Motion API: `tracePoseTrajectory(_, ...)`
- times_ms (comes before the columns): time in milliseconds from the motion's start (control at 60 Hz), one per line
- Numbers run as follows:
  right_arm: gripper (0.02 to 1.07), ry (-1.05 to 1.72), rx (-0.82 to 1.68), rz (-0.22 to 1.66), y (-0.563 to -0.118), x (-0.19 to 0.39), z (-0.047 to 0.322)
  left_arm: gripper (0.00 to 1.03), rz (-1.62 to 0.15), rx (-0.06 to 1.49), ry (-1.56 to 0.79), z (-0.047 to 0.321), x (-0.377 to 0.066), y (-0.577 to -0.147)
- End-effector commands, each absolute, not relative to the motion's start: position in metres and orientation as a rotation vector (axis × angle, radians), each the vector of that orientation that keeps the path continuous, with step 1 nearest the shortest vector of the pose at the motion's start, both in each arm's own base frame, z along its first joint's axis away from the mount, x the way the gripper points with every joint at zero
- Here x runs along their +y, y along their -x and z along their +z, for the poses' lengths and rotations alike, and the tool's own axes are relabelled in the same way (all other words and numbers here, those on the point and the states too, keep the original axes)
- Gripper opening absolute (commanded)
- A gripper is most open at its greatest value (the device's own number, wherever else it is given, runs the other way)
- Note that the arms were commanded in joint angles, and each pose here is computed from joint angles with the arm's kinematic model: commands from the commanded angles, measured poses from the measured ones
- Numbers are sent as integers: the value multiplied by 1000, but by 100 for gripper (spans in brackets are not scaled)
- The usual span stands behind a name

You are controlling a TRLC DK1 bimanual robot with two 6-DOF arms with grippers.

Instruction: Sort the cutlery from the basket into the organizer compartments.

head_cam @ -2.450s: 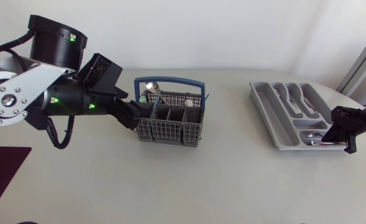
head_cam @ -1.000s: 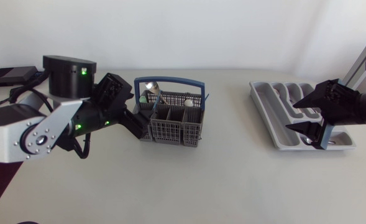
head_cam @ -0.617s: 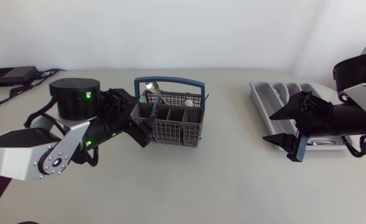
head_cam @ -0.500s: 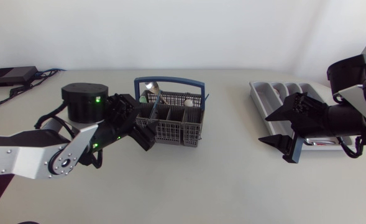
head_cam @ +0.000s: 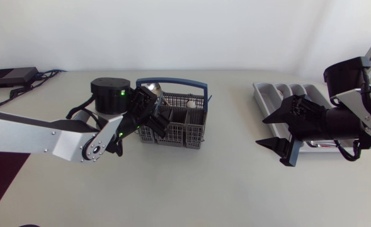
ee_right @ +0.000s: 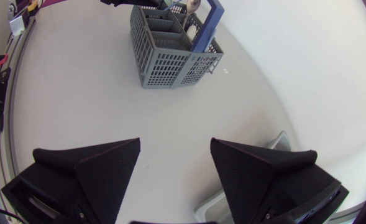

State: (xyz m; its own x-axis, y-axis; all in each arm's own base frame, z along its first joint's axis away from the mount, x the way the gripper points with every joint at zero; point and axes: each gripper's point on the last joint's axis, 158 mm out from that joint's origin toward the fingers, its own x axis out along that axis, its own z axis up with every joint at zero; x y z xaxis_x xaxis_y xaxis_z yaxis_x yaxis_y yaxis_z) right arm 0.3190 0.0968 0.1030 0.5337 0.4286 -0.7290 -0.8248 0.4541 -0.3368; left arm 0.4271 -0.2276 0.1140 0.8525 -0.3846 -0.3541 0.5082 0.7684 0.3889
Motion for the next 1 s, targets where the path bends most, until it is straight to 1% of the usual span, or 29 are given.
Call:
tracePoseTrajectory(0,84,719,657,847,-311,98,86,82,-475,246,-462,119,-235,-440)
tracePoseTrajectory(50,84,720,654,846,-312,98,87,78,-468,244,-456,120,-235,-445)
tracePoseTrajectory(250,84,717,657,850,-311,98,85,65,-434,245,-442,117,-238,-458)
tracePoseTrajectory(333,84,716,656,851,-311,98,85,65,-414,258,-442,111,-237,-465)
tracePoseTrajectory(367,84,715,657,852,-311,98,84,60,-413,258,-443,111,-238,-467)
tracePoseTrajectory(483,84,715,655,853,-311,99,85,59,-396,260,-444,109,-238,-473)
tracePoseTrajectory(533,84,715,655,853,-311,99,85,55,-391,262,-444,107,-239,-476)
tracePoseTrajectory(650,84,715,656,853,-310,98,84,54,-386,266,-447,104,-240,-479)
tracePoseTrajectory(700,84,714,658,854,-309,98,83,48,-384,266,-448,103,-241,-480)
tracePoseTrajectory(767,84,714,658,854,-308,98,83,44,-374,267,-450,102,-241,-484)
tracePoseTrajectory(817,84,714,656,854,-308,99,84,38,-361,267,-451,102,-241,-487)
tracePoseTrajectory(867,84,715,656,856,-308,99,83,34,-357,269,-452,101,-240,-488)
tracePoseTrajectory(900,84,715,656,856,-308,99,83,30,-347,274,-456,100,-240,-490)
tracePoseTrajectory(983,84,715,655,855,-308,99,83,24,-341,279,-458,98,-239,-492)
